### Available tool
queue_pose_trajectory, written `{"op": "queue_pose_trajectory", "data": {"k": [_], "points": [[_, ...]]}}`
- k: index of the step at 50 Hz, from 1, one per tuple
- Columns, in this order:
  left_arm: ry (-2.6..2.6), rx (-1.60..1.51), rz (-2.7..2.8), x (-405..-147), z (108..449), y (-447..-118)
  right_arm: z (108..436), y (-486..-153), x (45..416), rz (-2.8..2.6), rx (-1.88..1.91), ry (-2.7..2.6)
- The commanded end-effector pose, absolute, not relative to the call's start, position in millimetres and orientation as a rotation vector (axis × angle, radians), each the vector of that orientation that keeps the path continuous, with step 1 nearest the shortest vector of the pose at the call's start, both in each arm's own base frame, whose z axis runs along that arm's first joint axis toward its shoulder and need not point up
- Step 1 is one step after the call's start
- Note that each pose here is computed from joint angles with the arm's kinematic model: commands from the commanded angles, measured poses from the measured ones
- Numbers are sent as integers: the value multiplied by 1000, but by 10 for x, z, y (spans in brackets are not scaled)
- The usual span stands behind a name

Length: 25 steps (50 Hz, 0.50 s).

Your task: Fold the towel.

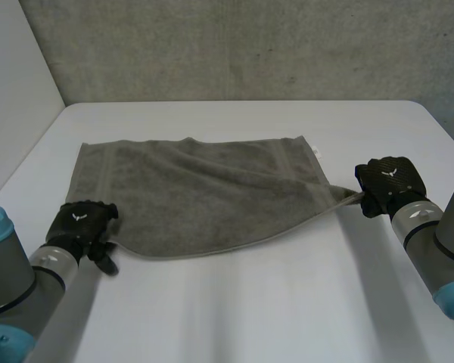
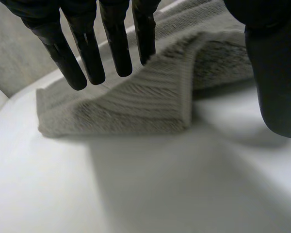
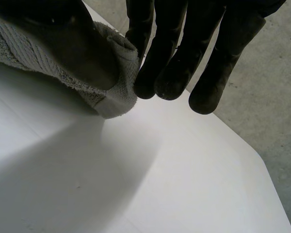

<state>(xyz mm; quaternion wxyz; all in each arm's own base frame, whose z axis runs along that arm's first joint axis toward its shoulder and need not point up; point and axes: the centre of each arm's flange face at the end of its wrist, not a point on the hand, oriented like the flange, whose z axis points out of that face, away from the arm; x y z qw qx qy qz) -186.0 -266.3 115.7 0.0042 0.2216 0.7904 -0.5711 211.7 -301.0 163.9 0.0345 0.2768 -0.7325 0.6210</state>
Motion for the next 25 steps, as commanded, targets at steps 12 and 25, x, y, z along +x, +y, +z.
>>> {"op": "queue_pose_trajectory", "data": {"k": [12,25], "points": [[2349,647,-1951,-1922,1091,-3057,1599,-2993,2118,1895,857,-2265],[2198,444,-1956,-1705,1218,-3263,1605,-2990,2117,1896,858,-2263]]}}
